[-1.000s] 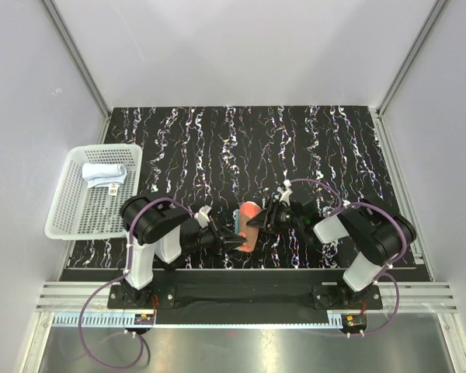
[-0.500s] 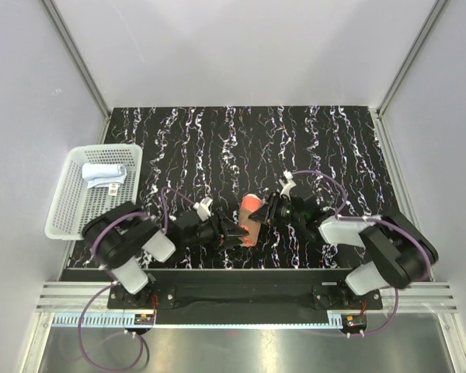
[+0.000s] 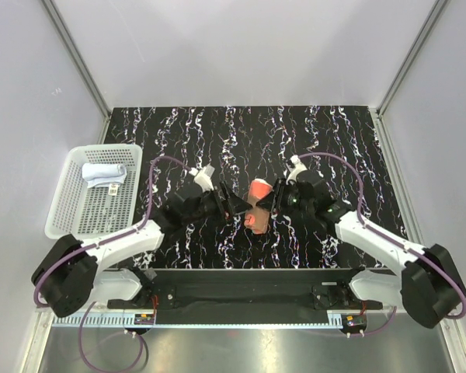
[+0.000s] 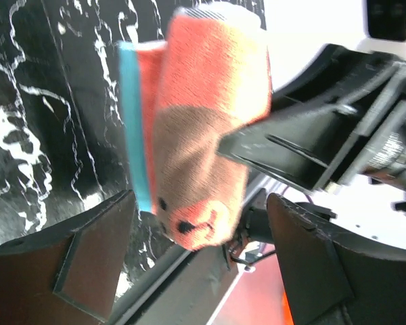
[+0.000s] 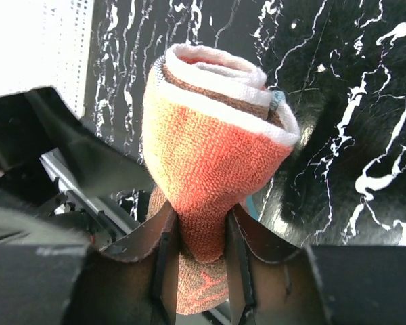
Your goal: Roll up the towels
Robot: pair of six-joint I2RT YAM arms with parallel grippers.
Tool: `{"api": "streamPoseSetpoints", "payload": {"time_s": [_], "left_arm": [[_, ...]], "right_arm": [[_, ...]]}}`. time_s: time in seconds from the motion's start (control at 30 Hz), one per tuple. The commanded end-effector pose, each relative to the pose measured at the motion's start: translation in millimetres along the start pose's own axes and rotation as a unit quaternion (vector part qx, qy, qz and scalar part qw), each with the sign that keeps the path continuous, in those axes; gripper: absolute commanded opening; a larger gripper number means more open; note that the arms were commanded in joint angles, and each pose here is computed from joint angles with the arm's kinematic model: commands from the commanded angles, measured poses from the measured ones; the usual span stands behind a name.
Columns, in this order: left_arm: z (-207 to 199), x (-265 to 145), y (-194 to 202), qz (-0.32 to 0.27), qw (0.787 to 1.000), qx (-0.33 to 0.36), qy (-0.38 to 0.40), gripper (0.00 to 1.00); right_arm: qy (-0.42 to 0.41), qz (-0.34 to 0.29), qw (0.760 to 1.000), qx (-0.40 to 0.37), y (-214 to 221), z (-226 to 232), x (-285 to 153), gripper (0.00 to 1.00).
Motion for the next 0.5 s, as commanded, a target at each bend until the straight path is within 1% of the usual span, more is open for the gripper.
{"api": "streamPoseSetpoints", "payload": {"time_s": [0.0, 0.17, 0.27, 0.33, 0.37, 0.43, 0.47], "left_arm": [[-1.0, 8.5, -11.8, -0.002, 0.999, 0.044, -0.017, 0.84], [-5.8, 18.0, -12.2, 0.003, 0.999, 0.042, 0.001, 0.84], [-15.2, 16.3, -13.4, -0.003, 0.999, 0.043, 0.03, 0.85], [-32.0, 12.1, -14.8, -0.006, 0.995, 0.054, 0.078, 0.85], [-40.6, 10.1, -16.8, -0.009, 0.993, 0.06, 0.1, 0.85], [-58.8, 3.5, -17.9, -0.01, 0.986, 0.073, 0.15, 0.86], [-66.0, 0.9, -18.5, -0.011, 0.983, 0.073, 0.169, 0.86]], "right_arm": [[-0.025, -0.025, 0.999, -0.023, -20.0, 33.4, -22.3, 0.21], [-0.099, -0.047, 0.994, -0.005, -34.5, 80.6, -53.0, 0.21], [-0.151, -0.051, 0.987, 0.004, -37.9, 105.6, -68.8, 0.21], [-0.189, -0.056, 0.98, 0.003, -41.0, 121.0, -75.3, 0.21], [-0.211, -0.042, 0.977, 0.012, -37.1, 129.0, -79.0, 0.21], [-0.248, -0.043, 0.968, 0.012, -37.9, 141.5, -85.0, 0.21], [-0.27, -0.029, 0.962, 0.022, -34.3, 149.2, -89.5, 0.21]]}}
Point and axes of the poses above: each gripper's point midway between its finger pads, its own x axis out along the fingers, its own z axis along the line the jaws close on, y = z × x, the point moved 1 cm from there along -x, back along the fingers, and after that the axes turned 9 degrees about x, right-handed, at the moved point
